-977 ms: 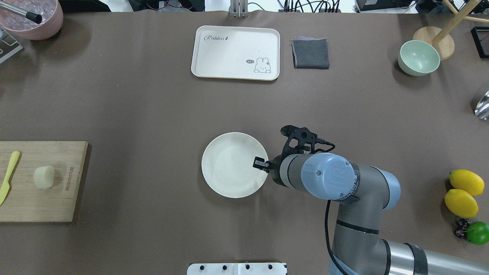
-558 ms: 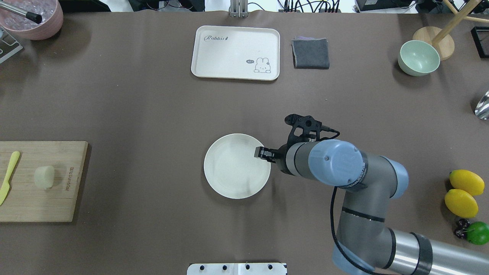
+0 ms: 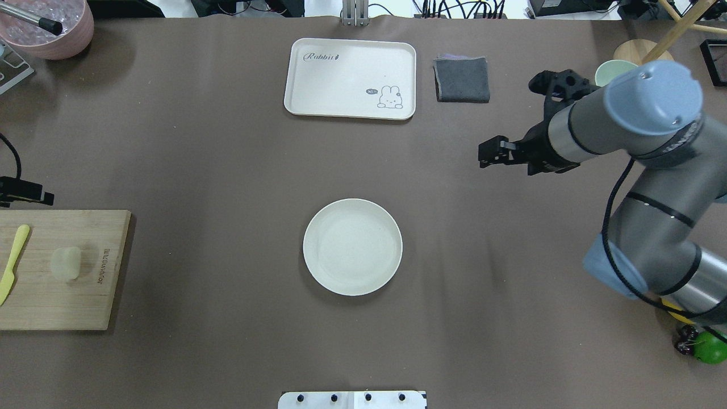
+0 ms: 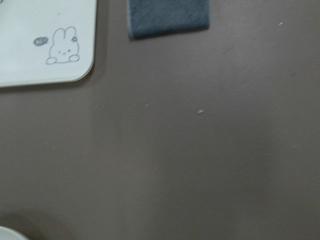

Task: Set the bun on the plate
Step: 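Release the plate and withdraw the right arm while the left arm reaches the bun, then grasp the pale bun on the cutting board with the left gripper, then carry the bun with the left gripper and lower it onto the plate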

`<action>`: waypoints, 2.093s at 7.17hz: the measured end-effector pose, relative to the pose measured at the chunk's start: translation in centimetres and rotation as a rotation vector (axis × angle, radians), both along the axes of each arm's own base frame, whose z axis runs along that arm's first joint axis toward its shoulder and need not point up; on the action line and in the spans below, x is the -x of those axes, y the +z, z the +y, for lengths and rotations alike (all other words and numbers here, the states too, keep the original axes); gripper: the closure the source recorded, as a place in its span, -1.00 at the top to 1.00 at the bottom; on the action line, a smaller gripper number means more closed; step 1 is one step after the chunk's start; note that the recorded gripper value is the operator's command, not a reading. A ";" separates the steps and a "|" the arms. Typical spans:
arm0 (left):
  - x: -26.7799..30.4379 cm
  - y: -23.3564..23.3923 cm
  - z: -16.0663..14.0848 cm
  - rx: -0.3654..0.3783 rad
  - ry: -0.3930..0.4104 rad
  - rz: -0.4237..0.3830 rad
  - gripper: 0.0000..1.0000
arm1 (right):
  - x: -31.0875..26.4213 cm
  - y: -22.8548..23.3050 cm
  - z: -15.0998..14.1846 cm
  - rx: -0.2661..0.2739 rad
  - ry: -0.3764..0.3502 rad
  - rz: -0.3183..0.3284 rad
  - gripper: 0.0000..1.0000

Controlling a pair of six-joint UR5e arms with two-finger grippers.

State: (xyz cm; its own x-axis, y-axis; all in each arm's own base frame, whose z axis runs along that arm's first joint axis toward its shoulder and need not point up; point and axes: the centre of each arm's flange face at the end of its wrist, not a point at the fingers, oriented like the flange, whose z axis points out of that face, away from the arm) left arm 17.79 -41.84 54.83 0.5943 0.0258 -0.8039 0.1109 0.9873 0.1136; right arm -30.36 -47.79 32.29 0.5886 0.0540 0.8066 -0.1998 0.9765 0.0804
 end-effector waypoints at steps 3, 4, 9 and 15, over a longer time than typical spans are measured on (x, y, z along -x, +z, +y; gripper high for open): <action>-4.1 2.3 3.4 -0.011 0.050 -0.091 0.66 | -15.7 6.0 -4.1 -0.067 -0.105 0.084 1.00; -5.1 2.4 4.0 -0.015 0.072 -0.097 0.44 | -19.5 7.8 -4.3 -0.089 -0.137 0.111 1.00; -7.7 1.1 5.0 -0.032 0.091 -0.092 -1.00 | -28.4 13.8 -2.9 -0.116 -0.203 0.190 1.00; -22.4 -23.2 -0.2 0.099 -0.093 0.192 -1.00 | -36.1 21.3 2.7 -0.074 -0.185 0.231 1.00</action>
